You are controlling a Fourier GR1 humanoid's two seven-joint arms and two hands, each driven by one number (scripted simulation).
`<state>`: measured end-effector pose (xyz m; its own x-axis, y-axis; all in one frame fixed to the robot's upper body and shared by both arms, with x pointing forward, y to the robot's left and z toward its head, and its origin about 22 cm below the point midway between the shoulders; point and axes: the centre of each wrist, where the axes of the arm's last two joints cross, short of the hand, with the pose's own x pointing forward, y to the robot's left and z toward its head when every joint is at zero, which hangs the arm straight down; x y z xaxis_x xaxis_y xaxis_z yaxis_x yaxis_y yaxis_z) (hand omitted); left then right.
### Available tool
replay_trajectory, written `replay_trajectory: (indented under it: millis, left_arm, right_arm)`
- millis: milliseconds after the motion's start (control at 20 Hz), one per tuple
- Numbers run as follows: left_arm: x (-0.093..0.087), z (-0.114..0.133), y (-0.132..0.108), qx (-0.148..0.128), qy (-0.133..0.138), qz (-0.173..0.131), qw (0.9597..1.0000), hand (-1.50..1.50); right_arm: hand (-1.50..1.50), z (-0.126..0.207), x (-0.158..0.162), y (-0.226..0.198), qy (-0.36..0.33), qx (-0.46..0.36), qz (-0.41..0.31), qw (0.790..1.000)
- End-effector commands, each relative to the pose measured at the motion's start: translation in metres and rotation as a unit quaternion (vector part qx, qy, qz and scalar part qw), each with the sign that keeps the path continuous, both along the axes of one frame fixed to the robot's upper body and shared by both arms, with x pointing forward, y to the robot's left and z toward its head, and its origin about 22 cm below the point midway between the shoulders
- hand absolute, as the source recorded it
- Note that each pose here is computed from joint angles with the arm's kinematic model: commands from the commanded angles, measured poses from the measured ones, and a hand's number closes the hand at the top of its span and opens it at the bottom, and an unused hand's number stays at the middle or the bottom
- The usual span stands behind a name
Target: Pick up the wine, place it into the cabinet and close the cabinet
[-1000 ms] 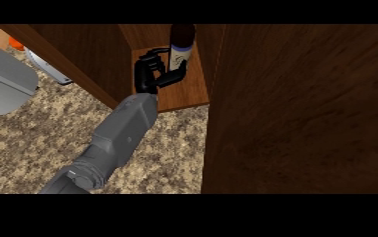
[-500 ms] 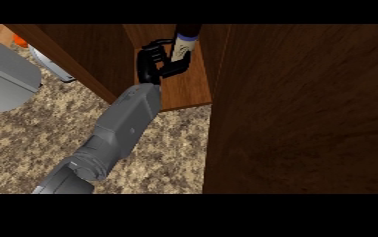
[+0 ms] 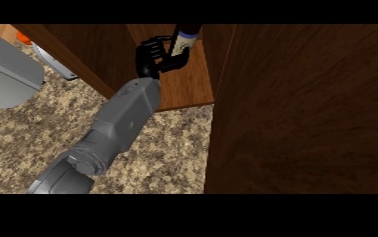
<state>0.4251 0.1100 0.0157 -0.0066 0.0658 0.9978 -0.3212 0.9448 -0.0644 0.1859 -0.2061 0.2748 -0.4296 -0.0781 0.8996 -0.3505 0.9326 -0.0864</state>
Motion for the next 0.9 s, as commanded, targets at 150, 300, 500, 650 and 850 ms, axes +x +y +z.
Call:
replay_trajectory:
  millis: [150, 300, 500, 650, 850]
  left_arm:
    - [0.009, 0.012, 0.016, 0.142, -0.024, 0.020, 0.9894, 1.50]
    - [0.008, 0.007, 0.033, 0.176, -0.023, 0.043, 0.9831, 1.50]
    - [0.005, -0.004, 0.055, 0.219, -0.012, 0.062, 0.9736, 1.50]
    - [0.003, -0.007, 0.053, 0.233, 0.000, 0.079, 0.9693, 1.50]
    - [-0.001, -0.015, 0.058, 0.243, 0.017, 0.091, 0.9655, 1.50]
  right_arm:
    - [-1.50, 0.002, -0.004, 0.003, -0.013, -0.003, 0.016, 1.000]
    - [-1.50, -0.001, -0.001, -0.001, -0.009, -0.001, 0.009, 1.000]
    - [-1.50, 0.000, -0.006, 0.002, -0.012, 0.005, 0.014, 1.000]
    - [-1.50, -0.004, -0.007, 0.001, -0.014, 0.000, 0.014, 1.000]
    - [-1.50, 0.000, -0.005, 0.001, -0.012, -0.005, 0.022, 1.000]
